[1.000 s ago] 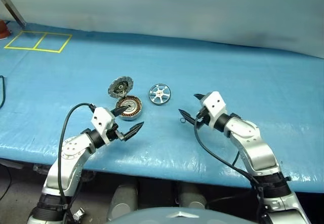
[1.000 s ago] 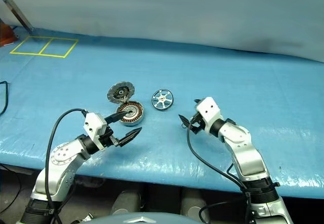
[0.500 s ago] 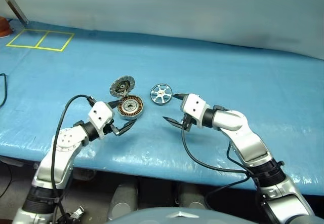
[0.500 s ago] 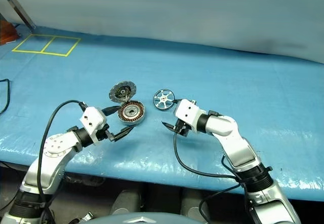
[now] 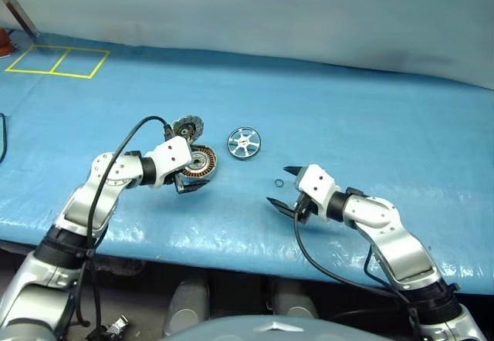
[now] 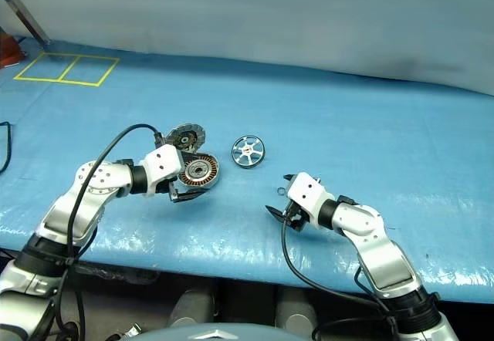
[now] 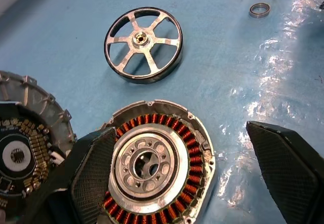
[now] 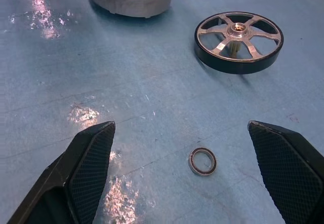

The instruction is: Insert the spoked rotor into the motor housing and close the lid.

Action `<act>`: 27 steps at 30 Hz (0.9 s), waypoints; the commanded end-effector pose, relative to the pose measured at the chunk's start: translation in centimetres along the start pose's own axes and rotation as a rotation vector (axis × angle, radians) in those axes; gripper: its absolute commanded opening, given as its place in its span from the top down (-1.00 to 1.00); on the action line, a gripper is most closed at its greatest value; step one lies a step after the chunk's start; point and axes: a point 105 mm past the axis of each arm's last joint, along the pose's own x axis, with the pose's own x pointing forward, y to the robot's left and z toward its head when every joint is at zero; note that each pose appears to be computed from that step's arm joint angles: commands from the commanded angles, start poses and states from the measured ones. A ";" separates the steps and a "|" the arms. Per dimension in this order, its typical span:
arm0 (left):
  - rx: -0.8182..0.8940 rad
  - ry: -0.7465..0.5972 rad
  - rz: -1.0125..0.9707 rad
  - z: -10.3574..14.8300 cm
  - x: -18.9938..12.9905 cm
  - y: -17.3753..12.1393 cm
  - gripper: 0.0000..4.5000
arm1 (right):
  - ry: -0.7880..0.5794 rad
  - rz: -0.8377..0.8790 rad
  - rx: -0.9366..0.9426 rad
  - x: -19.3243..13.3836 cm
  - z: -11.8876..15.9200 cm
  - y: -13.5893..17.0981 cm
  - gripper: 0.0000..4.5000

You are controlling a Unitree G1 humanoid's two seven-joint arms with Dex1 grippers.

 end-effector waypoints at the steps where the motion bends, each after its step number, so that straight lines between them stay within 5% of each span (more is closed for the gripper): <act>1: 0.081 0.083 -0.088 -0.7 0.0 0.1 -1.00 | -0.013 -0.048 -0.033 -0.8 0.8 -0.7 -0.99; 7: 0.227 0.206 -0.243 -0.9 -0.4 0.3 -1.00 | -0.022 -0.056 -0.029 -0.6 1.2 -0.9 -0.99; 15: 0.518 0.351 -0.353 3.3 -0.9 2.2 -1.00 | -0.009 -0.013 -0.066 -1.2 2.2 -2.0 -0.99; 27: 0.647 0.505 -0.479 1.4 0.2 1.3 -1.00 | 0.019 0.000 -0.113 -1.2 3.2 -3.3 -0.99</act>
